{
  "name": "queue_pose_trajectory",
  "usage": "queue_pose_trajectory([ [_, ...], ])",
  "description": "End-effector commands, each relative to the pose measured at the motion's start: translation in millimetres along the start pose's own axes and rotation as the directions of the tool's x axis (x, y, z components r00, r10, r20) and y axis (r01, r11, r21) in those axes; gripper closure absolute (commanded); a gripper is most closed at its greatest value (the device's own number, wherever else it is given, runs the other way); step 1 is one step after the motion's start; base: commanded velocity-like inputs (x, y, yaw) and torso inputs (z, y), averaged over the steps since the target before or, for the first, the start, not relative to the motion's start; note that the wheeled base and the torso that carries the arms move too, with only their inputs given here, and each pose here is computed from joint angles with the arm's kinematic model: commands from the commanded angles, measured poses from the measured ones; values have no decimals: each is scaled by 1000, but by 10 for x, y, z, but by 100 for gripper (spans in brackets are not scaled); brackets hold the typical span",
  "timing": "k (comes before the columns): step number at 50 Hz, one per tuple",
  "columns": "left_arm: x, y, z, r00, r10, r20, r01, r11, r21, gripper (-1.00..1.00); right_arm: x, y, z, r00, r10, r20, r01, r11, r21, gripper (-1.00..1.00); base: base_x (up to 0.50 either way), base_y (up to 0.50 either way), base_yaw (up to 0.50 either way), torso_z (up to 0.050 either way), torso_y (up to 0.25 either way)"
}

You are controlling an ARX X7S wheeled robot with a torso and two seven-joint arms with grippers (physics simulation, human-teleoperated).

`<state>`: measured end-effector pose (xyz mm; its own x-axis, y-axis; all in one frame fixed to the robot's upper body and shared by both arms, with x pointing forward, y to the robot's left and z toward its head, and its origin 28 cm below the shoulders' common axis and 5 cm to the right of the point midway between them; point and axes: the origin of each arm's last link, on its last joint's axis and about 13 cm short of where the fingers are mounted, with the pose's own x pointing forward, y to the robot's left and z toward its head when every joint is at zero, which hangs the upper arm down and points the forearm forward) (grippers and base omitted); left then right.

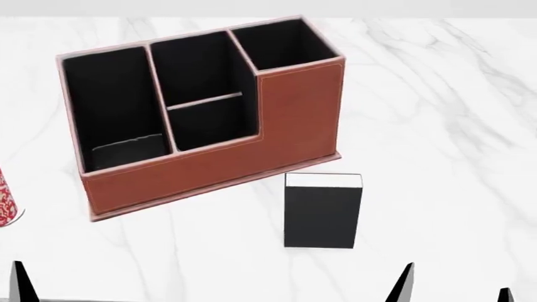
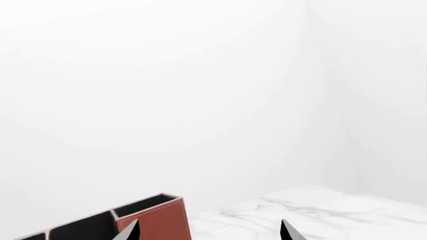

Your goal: Pick up the book and place it in the back compartment of the caddy.

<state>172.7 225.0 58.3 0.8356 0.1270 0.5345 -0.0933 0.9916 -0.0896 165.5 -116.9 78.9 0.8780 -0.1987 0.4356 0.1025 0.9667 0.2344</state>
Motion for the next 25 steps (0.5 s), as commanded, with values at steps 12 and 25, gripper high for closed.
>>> queue_pose_trajectory([
  [12, -4, -3, -1, 1000, 0, -1, 0, 1000, 1, -100, -2, -2, 6, 1000, -2, 1, 2, 1000, 2, -100, 0, -106, 0, 0, 0],
  [25, -1, -2, -2, 1000, 1, 0, -1, 1000, 1, -100, 2, -6, -5, 1000, -1, 3, 1, 1000, 2, -100, 0, -107, 0, 0, 0],
])
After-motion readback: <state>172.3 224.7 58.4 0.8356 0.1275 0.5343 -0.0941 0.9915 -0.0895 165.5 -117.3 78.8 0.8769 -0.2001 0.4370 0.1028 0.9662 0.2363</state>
